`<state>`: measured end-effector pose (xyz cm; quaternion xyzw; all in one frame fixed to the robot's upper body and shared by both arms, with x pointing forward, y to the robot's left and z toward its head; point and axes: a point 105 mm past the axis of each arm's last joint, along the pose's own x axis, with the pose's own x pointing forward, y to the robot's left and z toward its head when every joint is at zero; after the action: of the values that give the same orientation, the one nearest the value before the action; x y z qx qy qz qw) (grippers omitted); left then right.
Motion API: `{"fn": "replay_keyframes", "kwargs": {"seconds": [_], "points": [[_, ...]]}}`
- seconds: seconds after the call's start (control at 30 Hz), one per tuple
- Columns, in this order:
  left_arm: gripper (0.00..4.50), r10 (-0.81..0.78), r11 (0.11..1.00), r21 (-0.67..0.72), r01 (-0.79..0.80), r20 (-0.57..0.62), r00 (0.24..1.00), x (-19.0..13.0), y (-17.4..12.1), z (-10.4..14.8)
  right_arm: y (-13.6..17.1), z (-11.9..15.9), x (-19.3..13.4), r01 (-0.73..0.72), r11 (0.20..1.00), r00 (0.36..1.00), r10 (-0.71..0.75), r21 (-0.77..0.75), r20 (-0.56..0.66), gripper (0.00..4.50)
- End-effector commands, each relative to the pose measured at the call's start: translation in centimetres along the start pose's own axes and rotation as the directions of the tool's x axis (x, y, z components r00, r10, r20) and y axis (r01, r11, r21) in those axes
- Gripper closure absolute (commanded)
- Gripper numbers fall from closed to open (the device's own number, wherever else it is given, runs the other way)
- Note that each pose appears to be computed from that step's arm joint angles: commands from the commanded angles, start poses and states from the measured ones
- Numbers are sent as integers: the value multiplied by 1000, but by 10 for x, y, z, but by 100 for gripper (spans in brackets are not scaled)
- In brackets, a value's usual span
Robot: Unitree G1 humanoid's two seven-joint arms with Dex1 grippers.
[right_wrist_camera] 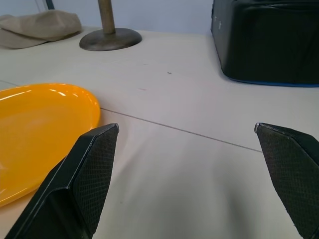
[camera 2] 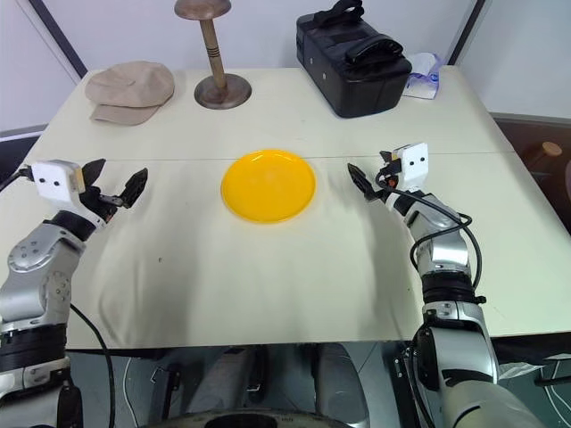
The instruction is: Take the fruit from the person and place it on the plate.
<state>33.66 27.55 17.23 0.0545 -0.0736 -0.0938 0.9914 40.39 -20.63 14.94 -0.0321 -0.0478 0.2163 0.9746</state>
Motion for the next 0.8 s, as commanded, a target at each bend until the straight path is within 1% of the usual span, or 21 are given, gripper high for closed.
{"fn": "replay_keyframes", "kwargs": {"seconds": [0.03,0.23,0.8], "points": [[3,-32,999,-19,33,35,999,-2,-3,9,-7,22,-2,10,999,998,-7,-38,62,0],[3,-39,999,-9,39,31,999,-3,-8,6,-6,20,-6,8,999,999,-6,-38,48,0],[3,-36,999,-10,36,25,999,0,-6,4,-6,15,-12,19,999,999,-18,-34,35,0]]}}
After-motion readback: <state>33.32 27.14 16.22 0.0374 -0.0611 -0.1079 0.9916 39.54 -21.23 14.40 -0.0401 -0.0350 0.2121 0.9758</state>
